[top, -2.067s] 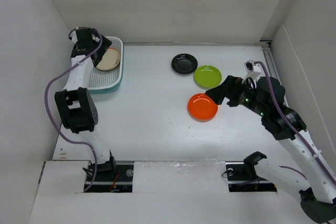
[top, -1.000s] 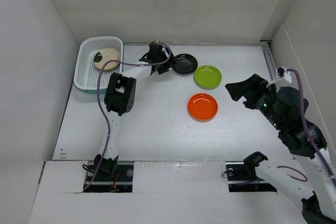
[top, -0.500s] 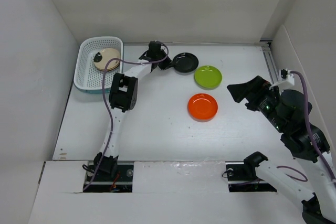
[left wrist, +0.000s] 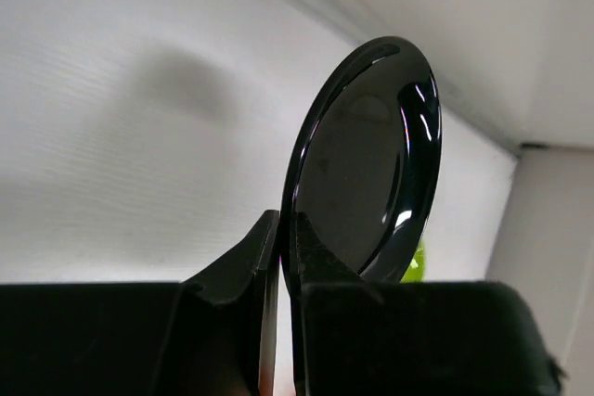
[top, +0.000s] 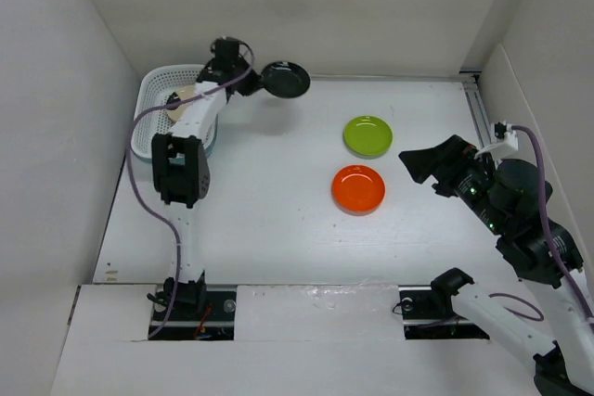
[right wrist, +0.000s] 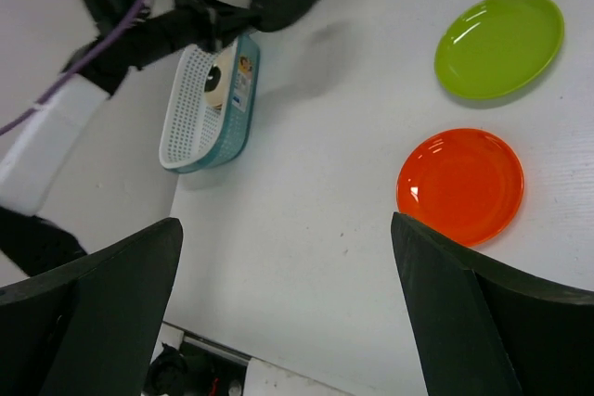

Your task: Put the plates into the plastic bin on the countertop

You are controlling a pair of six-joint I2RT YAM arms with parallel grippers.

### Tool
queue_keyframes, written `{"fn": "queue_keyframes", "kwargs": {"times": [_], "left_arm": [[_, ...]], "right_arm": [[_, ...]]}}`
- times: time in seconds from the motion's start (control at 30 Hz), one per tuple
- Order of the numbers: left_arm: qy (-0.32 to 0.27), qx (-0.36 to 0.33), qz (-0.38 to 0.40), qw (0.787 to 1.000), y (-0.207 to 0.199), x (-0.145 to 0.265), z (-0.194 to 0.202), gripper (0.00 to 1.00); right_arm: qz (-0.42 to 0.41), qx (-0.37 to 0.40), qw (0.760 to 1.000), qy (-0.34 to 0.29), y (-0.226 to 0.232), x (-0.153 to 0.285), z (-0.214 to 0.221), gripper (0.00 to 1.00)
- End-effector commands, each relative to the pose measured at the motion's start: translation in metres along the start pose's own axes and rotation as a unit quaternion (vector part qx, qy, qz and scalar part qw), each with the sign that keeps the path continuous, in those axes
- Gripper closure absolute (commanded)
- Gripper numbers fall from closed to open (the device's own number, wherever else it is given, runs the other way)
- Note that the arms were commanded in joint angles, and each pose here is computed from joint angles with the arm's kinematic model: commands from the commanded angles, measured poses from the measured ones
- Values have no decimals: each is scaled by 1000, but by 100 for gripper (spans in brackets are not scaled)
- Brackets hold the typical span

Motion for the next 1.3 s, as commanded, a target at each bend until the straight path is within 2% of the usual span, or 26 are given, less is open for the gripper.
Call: {"fn": "queue_keyframes", "kwargs": {"times": [0.0, 0.03, 0.13, 0.17, 0.23, 0.33, 0.47, 0.63, 0.8, 0.83, 0.9, 0.93, 0.97, 1.1, 1.17, 1.2, 1.27], "left_arm": [[-124, -5, 28, 992, -42, 121, -78, 100], [-137, 16, 32, 990, -26, 146, -102, 100], [-145, 61, -15, 987, 34, 156, -122, 100], [-168, 79, -22, 982, 55, 172, -143, 100], [-166, 108, -43, 979, 91, 170, -147, 100], [-177, 136, -22, 975, 122, 176, -163, 100], [-188, 135, -30, 972, 139, 169, -181, 100], [-175, 144, -82, 970, 172, 141, -178, 100], [-166, 160, -90, 969, 183, 128, -176, 100], [-170, 158, -87, 969, 180, 129, -179, 92], [-177, 161, -79, 968, 174, 135, -180, 65], [-181, 159, -75, 968, 170, 139, -181, 55], [-187, 163, -74, 966, 167, 143, -183, 38], [-216, 142, -50, 965, 137, 171, -197, 12], [-228, 119, -32, 966, 118, 186, -197, 6], [-251, 97, -13, 963, 96, 206, -198, 2], [-254, 52, 8, 966, 66, 215, -184, 0]], "right_arm": [[-27, -4, 1000, -12, 8, -3, -5, 0], [-32, -4, 999, -9, 10, -2, -4, 0], [-39, 0, 999, -10, 11, -4, -4, 0], [-44, 0, 999, -6, 12, -4, -3, 0], [-52, 0, 999, -6, 15, -6, -4, 0], [-64, 0, 998, 0, 18, -7, -1, 0], [-80, 0, 997, -5, 18, -6, 2, 0], [-84, 0, 996, -2, 19, -5, 3, 0], [-80, 1, 997, 4, 17, -2, 5, 0], [-83, 0, 997, 0, 17, 0, 4, 0], [-83, 0, 996, -8, 17, 4, 2, 0], [-87, -1, 996, -14, 18, 8, 1, 0], [-86, -1, 996, -21, 17, 10, -1, 0], [-91, -1, 996, -17, 18, 11, 0, 0], [-92, -1, 996, -17, 19, 8, -1, 0], [-97, -1, 995, -14, 20, 9, 0, 0], [-97, -1, 995, -14, 20, 7, 1, 0]]}}
Point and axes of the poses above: each gripper's point midway between its finger pads, its own x axis back along the fingers, its own y axis along the line the jaws close on, z = x × y, the point moved 5 cm from there along x, back along the fingers, and after that the axes turned 7 degrees about x, right-handed, at the moved point
